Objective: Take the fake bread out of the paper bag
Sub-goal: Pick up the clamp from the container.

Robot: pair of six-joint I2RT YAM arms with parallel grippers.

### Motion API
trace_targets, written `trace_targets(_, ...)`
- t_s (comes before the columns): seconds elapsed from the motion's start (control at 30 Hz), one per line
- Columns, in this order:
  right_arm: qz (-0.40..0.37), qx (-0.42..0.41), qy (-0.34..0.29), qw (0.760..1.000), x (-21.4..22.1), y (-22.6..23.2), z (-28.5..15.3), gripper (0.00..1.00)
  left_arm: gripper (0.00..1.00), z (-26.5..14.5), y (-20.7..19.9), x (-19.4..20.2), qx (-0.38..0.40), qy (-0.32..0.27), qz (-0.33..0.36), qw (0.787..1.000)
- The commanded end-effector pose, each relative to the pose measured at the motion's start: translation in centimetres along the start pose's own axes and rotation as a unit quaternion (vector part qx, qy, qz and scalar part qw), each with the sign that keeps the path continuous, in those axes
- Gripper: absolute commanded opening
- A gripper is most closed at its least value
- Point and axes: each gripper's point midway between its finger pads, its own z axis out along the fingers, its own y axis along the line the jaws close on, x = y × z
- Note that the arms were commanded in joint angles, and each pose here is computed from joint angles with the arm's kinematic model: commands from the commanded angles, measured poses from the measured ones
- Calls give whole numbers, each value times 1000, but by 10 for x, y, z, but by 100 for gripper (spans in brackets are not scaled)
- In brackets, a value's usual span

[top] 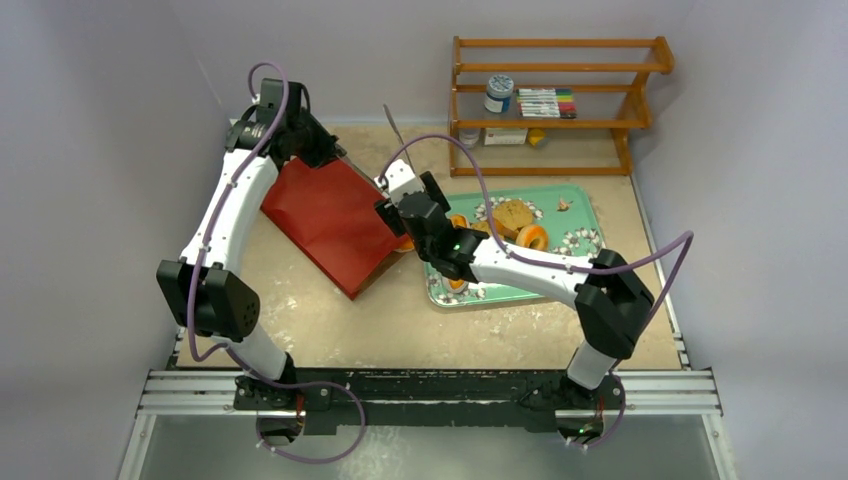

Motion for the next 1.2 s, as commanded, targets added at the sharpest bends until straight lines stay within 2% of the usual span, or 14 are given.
trace_targets(0.0, 35, 19, -55, 998, -49, -18, -13, 76, 0, -23, -19, -8, 46, -19, 8, 999)
trace_targets(0.43, 35, 2, -61, 998, -53, -14, -17, 51, 0, -26, -19, -9, 47, -26, 3, 999)
trace_targets(0.6, 40, -7, -63, 997, -57, -13, -23, 50, 0, -28, -22, -16, 52, -44, -11, 998)
trace_targets(0.87, 52, -32, -47, 997, -50, -8, -34, 47, 15, -33, -35, -41, 75, -97, -47, 991)
trace_targets(1.17, 68, -71, -18, 995, -32, 5, -52, 46, 21, -39, -57, -75, 116, -151, -95, 977)
